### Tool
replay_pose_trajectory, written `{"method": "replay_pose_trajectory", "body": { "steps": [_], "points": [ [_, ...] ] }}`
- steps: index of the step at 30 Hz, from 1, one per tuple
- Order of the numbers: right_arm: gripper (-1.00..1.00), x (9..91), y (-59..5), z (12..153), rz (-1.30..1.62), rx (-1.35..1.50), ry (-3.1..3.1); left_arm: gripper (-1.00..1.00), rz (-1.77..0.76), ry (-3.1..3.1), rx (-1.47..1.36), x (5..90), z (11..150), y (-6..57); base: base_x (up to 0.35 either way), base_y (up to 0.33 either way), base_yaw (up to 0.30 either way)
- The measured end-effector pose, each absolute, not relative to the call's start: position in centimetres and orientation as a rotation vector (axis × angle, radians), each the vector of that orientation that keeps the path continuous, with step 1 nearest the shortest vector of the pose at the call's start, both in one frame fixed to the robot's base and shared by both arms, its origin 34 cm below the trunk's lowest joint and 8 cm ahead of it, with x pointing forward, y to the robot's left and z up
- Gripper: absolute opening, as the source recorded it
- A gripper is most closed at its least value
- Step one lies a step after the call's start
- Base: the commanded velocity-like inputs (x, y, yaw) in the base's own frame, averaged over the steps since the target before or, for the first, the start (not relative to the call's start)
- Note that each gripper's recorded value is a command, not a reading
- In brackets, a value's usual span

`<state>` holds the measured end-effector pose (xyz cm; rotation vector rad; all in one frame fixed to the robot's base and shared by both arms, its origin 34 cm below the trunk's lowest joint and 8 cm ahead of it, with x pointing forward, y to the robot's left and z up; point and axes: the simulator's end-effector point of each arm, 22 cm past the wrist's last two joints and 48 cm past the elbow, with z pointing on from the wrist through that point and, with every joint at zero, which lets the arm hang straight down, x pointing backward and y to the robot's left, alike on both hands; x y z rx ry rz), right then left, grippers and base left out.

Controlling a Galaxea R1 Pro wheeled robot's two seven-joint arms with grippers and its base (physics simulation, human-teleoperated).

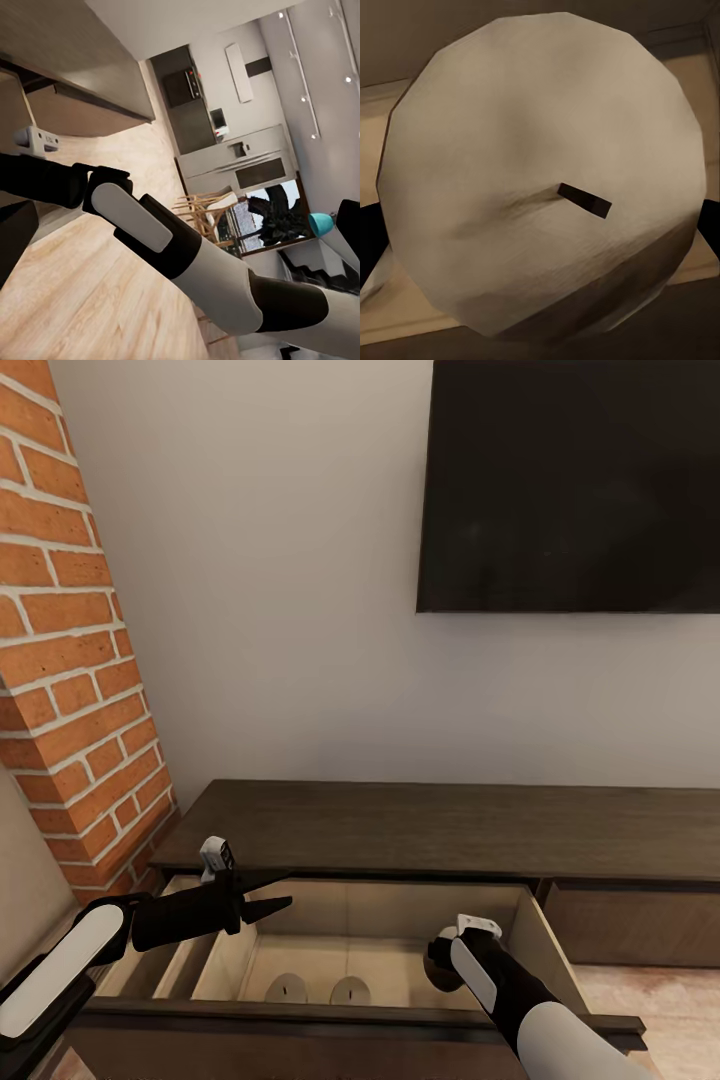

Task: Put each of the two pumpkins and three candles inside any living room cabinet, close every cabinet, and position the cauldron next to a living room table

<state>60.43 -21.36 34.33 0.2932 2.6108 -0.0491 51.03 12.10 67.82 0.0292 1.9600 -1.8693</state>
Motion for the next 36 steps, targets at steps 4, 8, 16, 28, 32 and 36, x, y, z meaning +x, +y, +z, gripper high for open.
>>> {"method": "replay_pose_trajectory", "body": {
  "steps": [4,8,16,28,32,36],
  "points": [
    [-1.0,60.4,-21.4,34.3,-0.051,0.291,2.612,1.0,-1.87,1.959,0.031,51.0,67.9,12.1,0.0,0.0,0.0],
    [-1.0,60.3,-21.4,34.3,-0.052,0.293,2.616,1.0,-1.87,1.958,0.034,51.0,68.0,12.0,0.054,0.0,0.0],
    [-1.0,59.5,-21.3,33.9,-0.057,0.277,2.658,1.0,-1.871,1.954,0.043,50.9,68.2,11.9,0.108,0.0,0.0],
    [-1.0,59.5,-21.4,33.8,-0.063,0.272,2.662,1.0,-1.872,1.954,0.045,50.8,68.2,11.9,0.075,0.0,0.0],
    [-1.0,59.4,-21.3,33.8,-0.063,0.273,2.663,1.0,-1.872,1.955,0.045,50.8,68.2,11.9,0.005,0.0,0.0],
    [-1.0,59.4,-21.4,33.7,-0.065,0.274,2.665,1.0,-1.871,1.955,0.045,50.8,68.2,11.9,0.0,0.0,0.0]
  ]
}}
